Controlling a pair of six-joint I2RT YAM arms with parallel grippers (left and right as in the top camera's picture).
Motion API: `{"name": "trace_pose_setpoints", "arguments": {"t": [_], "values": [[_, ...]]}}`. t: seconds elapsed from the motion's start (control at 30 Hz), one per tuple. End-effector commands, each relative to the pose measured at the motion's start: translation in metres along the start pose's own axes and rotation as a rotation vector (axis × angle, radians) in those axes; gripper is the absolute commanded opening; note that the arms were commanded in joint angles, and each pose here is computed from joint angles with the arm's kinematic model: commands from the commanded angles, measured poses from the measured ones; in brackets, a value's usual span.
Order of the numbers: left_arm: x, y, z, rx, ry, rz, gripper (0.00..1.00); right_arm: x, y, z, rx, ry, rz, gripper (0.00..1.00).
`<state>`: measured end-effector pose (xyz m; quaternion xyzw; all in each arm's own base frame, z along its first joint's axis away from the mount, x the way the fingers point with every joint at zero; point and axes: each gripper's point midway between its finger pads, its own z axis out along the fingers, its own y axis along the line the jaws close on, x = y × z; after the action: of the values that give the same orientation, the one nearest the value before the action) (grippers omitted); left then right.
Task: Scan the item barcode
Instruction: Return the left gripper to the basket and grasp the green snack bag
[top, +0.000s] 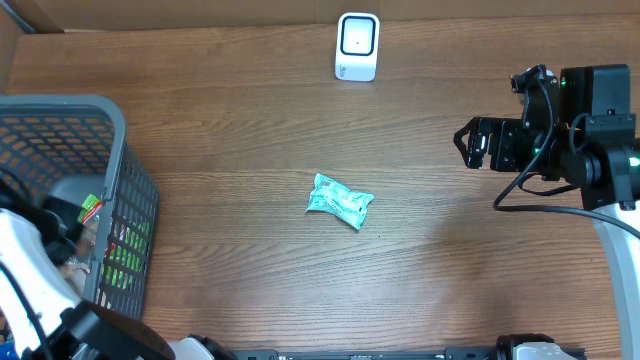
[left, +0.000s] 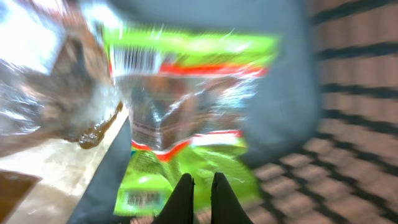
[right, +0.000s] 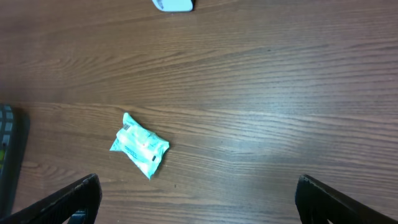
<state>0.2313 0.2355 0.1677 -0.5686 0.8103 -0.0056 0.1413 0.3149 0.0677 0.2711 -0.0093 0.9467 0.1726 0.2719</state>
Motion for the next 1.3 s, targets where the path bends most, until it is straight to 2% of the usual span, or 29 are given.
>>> {"name": "trace_pose_setpoints", "arguments": {"t": [0.0, 0.13, 0.17, 0.27, 0.3, 0.4, 0.57, 0.73, 0.9, 1.03, 1.1, 1.13, 1.17, 1.2, 1.27], "values": [[-0.026, -0.026, -0.065, 0.094, -0.117, 0.089, 0.04, -0.007, 0.003, -0.007, -0.01, -0.027, -0.007, 1.0], [-0.032, -0.03, -0.1, 0.095, -0.166, 0.115, 0.04, -0.007, 0.003, -0.007, -0.01, -0.027, -0.007, 1.0], [-0.031, -0.027, -0.1, 0.081, -0.164, 0.113, 0.1, -0.007, 0.003, -0.007, -0.01, -0.027, -0.007, 1.0], [-0.022, -0.015, -0.081, 0.026, -0.107, 0.094, 0.73, -0.007, 0.003, -0.007, -0.01, -0.027, -0.007, 1.0], [-0.017, -0.013, -0.072, 0.017, -0.083, 0.087, 0.82, -0.007, 0.003, -0.007, -0.01, -0.027, -0.007, 1.0], [-0.003, -0.003, -0.041, -0.014, -0.012, 0.072, 0.88, -0.007, 0.003, -0.007, -0.01, -0.027, -0.007, 1.0], [0.023, 0.012, 0.02, -0.046, 0.071, 0.067, 0.89, -0.008, 0.003, -0.007, -0.01, -0.028, -0.007, 1.0], [0.037, 0.028, 0.071, -0.076, 0.058, 0.068, 1.0, -0.008, 0.004, -0.007, -0.011, -0.031, -0.008, 1.0], [0.042, 0.035, 0.112, -0.07, 0.017, 0.049, 1.0, -0.007, 0.003, -0.007, -0.01, -0.028, -0.007, 1.0], [0.054, 0.043, 0.137, -0.093, 0.07, 0.035, 1.0, -0.007, 0.003, -0.007, -0.01, -0.027, -0.007, 1.0], [0.059, 0.045, 0.147, -0.105, 0.102, 0.033, 0.95, -0.007, 0.003, -0.007, -0.01, -0.027, -0.007, 1.0], [0.061, 0.047, 0.151, -0.11, 0.116, 0.032, 0.85, -0.007, 0.003, -0.007, -0.01, -0.027, -0.007, 1.0], [0.063, 0.047, 0.155, -0.112, 0.128, 0.031, 0.7, -0.007, 0.003, -0.007, -0.01, -0.027, -0.007, 1.0], [0.066, 0.046, 0.158, -0.102, 0.145, 0.03, 0.29, -0.007, 0.003, -0.007, -0.01, -0.027, -0.007, 1.0], [0.067, 0.042, 0.158, -0.08, 0.153, 0.028, 0.09, -0.007, 0.003, -0.007, -0.01, -0.027, -0.007, 1.0]]}}
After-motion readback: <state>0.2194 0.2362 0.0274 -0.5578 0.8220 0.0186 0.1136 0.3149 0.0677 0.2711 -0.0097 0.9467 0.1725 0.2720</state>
